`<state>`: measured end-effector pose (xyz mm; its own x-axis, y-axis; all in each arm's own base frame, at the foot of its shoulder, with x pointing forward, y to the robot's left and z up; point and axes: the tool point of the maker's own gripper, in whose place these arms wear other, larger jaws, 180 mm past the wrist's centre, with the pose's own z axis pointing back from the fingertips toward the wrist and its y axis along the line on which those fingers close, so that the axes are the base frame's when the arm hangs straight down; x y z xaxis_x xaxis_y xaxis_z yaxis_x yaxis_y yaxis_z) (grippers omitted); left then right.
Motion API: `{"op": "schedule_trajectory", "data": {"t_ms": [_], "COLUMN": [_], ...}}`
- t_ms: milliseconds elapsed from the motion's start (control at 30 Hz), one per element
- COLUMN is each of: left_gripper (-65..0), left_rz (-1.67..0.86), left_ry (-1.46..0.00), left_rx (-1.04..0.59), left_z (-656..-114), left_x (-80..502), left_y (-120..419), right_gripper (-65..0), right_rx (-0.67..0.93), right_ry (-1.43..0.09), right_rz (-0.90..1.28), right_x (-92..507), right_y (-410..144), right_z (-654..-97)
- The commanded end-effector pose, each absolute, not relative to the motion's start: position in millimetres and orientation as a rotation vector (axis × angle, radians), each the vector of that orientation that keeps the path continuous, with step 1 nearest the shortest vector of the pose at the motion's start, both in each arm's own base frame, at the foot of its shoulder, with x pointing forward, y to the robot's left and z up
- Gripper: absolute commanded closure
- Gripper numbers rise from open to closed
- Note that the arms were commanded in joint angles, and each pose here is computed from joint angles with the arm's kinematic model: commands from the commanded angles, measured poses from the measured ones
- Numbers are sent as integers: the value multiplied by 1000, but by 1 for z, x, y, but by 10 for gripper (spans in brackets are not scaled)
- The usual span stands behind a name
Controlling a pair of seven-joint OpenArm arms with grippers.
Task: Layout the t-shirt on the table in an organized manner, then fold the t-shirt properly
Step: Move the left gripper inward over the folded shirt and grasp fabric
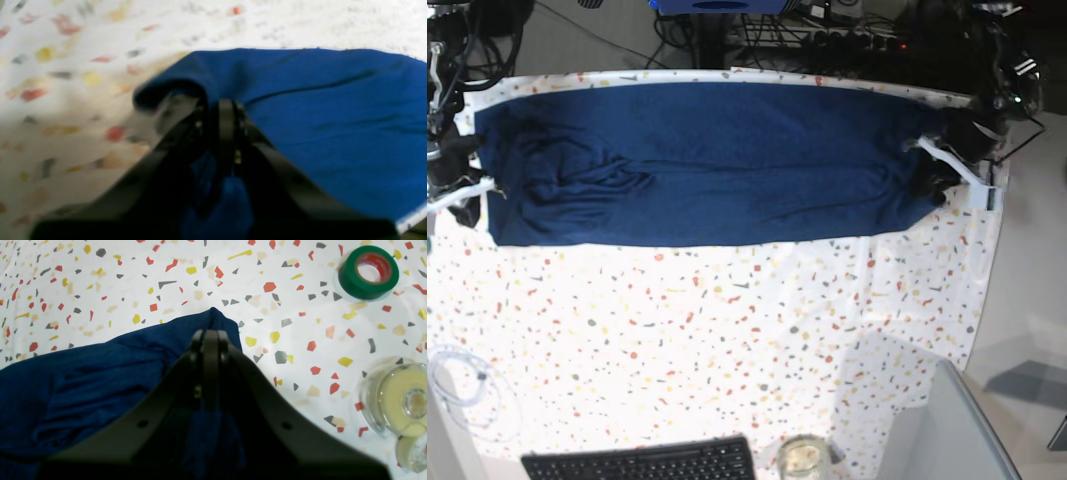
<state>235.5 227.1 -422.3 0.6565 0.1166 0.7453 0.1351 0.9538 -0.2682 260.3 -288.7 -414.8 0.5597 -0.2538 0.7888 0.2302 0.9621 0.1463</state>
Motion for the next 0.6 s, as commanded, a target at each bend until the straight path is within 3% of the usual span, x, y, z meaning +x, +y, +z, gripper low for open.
{"op": "schedule_trajectory", "data": {"t_ms": [0, 333, 567], "left_gripper": [0, 0, 0], "left_rz": [-35, -146, -215], "left_ry": [-917, -856, -762], "left_rx": [-329, -519, -566], "left_z": [-405, -401, -423], "left_x": [242, 243, 244], "left_y": [215, 69, 9], "right_gripper": [0, 0, 0], "right_rx": [16, 10, 10], "right_ry": [-990, -986, -986], "right_rz": [-271, -277, -277], "right_x": [270, 268, 268], "right_y": [-295, -298, -298], "right_z": [-399, -400, -400]}}
